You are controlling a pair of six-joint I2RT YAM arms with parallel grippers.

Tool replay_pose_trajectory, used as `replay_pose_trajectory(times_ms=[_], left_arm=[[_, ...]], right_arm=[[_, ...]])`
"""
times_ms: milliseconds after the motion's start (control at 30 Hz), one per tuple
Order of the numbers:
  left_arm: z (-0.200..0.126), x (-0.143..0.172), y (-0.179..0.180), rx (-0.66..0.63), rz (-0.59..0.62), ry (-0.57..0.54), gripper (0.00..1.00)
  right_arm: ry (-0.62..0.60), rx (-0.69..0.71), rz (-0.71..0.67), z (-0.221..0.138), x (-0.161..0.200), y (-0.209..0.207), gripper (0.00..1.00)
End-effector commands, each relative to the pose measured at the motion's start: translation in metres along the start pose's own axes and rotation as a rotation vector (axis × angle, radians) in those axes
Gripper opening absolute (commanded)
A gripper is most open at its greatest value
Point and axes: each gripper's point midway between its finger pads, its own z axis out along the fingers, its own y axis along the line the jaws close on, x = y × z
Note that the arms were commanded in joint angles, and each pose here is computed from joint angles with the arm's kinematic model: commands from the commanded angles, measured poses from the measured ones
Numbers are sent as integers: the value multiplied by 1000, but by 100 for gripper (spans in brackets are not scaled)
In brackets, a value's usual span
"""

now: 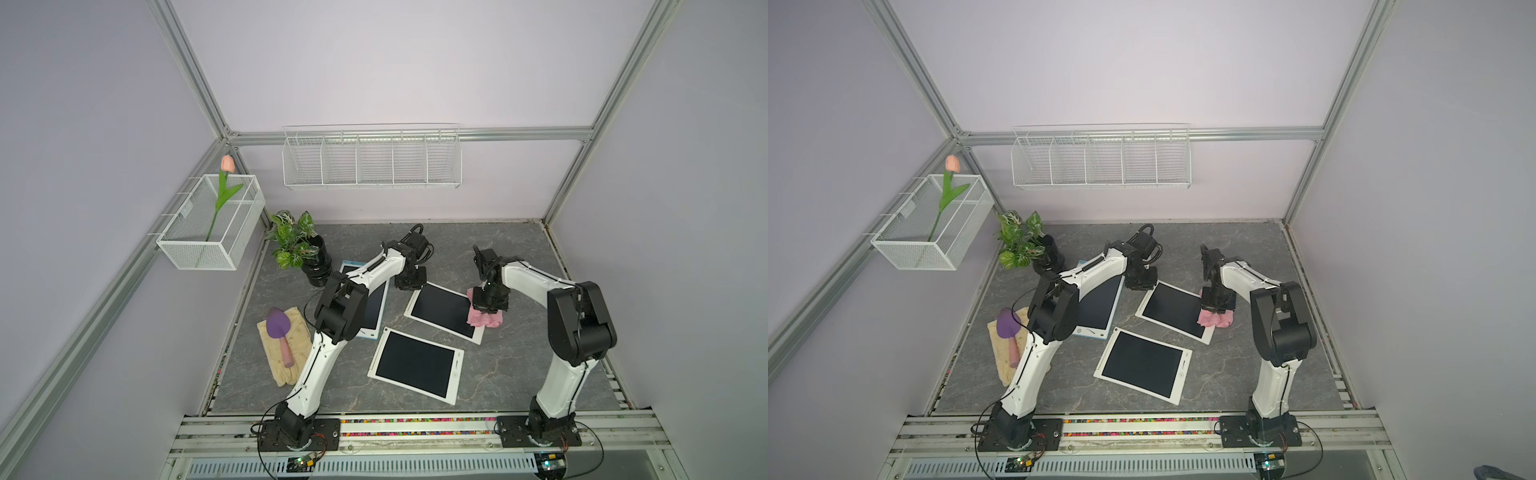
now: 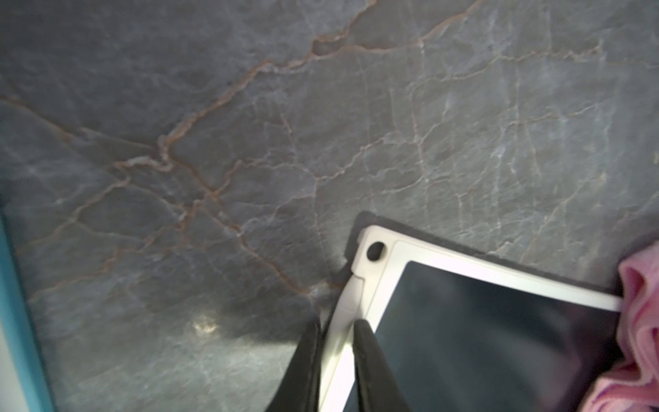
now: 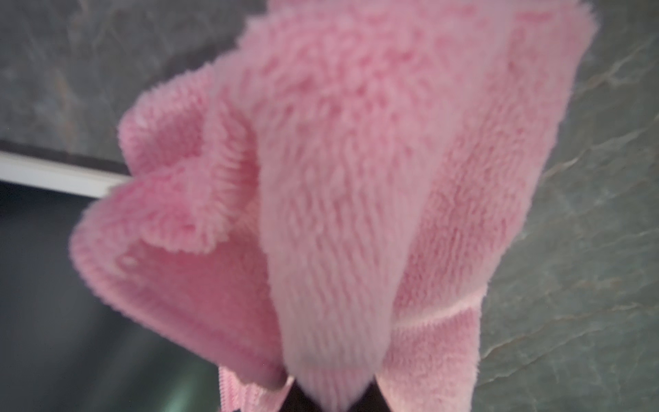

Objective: Wipe the drawing tablet
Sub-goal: Wipe the dirt from the drawing tablet.

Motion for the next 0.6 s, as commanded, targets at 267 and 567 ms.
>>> replay_pose_trajectory(times_ms=[267,567], left_arm=[[30,35,26,-92,-18,123,20],[30,33,25,-90,-24,119,20]], right_arm=[[-16,-6,60,-23,-11,-50,7],[-21,-54,-1,-18,-16,18,7]])
